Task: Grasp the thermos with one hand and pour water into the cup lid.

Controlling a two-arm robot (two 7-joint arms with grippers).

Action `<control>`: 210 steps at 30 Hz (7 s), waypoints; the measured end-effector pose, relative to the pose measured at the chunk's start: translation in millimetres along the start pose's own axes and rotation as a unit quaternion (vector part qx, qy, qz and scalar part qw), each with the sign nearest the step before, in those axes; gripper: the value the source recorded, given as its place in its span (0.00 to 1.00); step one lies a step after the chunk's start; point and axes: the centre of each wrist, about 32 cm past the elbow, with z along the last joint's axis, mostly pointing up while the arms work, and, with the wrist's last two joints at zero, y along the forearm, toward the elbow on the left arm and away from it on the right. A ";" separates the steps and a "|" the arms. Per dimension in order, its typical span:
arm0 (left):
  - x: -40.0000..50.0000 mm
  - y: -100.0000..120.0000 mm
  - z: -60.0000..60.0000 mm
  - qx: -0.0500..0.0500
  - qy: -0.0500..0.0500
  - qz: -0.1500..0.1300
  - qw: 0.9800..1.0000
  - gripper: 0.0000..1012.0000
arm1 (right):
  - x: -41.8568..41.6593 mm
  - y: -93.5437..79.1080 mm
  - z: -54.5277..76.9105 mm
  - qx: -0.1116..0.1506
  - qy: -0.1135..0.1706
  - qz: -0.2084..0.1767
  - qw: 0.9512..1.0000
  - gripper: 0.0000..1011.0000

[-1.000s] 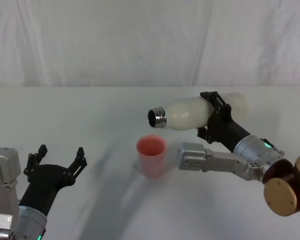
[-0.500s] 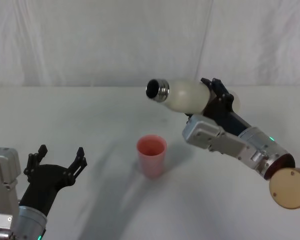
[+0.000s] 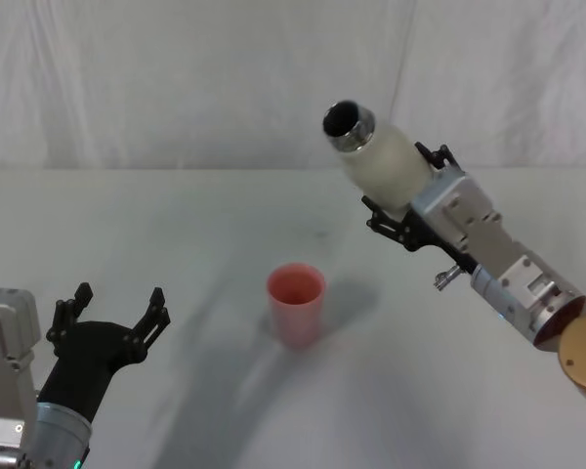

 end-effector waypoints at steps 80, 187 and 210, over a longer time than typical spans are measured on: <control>0.0 0.0 0.0 0.000 0.000 0.000 1.000 0.99 | -6.7 -25.4 -77.2 -0.029 0.276 -0.073 0.958 0.95; 0.0 0.0 0.0 0.000 0.000 0.000 1.000 0.99 | -21.7 -27.7 -94.6 -0.033 0.310 -0.072 0.947 0.99; 0.0 0.0 0.0 0.000 0.000 0.000 1.000 0.99 | -24.0 -36.4 -92.0 -0.037 0.311 -0.076 0.947 0.99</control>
